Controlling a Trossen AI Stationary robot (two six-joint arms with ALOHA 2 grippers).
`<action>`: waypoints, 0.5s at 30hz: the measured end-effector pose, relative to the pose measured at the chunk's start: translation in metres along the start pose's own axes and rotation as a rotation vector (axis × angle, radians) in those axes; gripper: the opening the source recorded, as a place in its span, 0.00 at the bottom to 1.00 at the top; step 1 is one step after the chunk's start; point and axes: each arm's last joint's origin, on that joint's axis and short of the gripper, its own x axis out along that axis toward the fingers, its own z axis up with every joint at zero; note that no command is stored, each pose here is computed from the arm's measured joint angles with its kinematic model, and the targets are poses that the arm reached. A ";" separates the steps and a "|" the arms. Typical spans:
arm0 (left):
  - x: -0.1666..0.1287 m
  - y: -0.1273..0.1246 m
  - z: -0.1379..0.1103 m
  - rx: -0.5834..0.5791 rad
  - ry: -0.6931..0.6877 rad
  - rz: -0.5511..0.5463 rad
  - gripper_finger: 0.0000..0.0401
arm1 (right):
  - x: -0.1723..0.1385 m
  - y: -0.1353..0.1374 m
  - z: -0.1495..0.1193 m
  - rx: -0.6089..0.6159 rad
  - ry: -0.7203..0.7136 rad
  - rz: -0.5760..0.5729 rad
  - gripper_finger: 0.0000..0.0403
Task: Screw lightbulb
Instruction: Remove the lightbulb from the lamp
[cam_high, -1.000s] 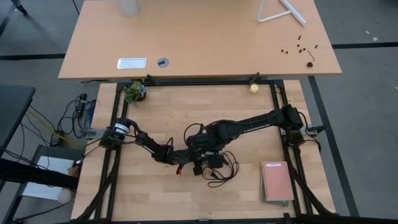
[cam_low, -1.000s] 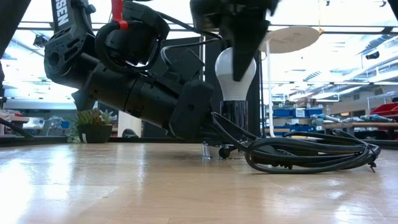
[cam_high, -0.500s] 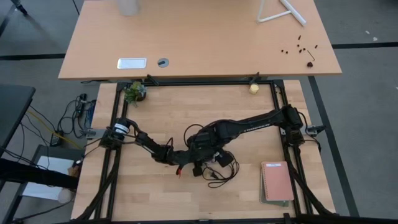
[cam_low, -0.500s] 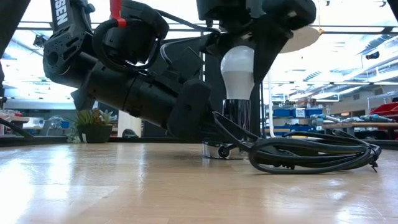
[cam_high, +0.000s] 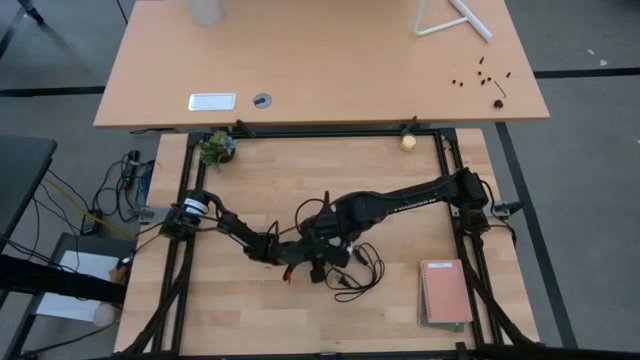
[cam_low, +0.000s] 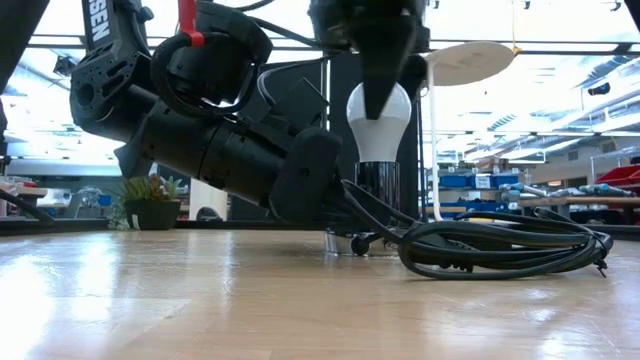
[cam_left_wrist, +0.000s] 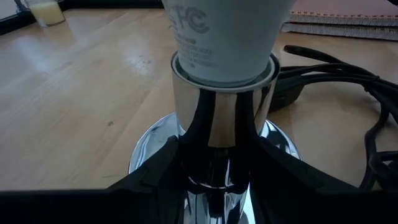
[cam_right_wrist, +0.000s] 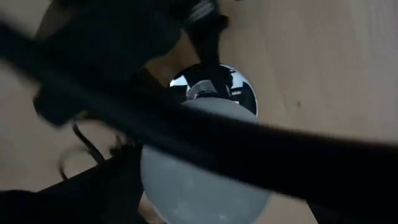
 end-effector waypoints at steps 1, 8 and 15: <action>0.000 0.000 0.000 0.000 0.001 -0.005 0.46 | 0.000 0.001 -0.001 0.066 -0.002 -0.002 0.95; 0.000 0.000 0.000 -0.007 0.001 -0.006 0.46 | 0.001 0.006 -0.002 0.374 -0.031 -0.019 0.93; 0.000 0.000 0.000 -0.029 0.002 -0.009 0.46 | 0.017 0.005 -0.004 0.496 -0.042 -0.058 0.93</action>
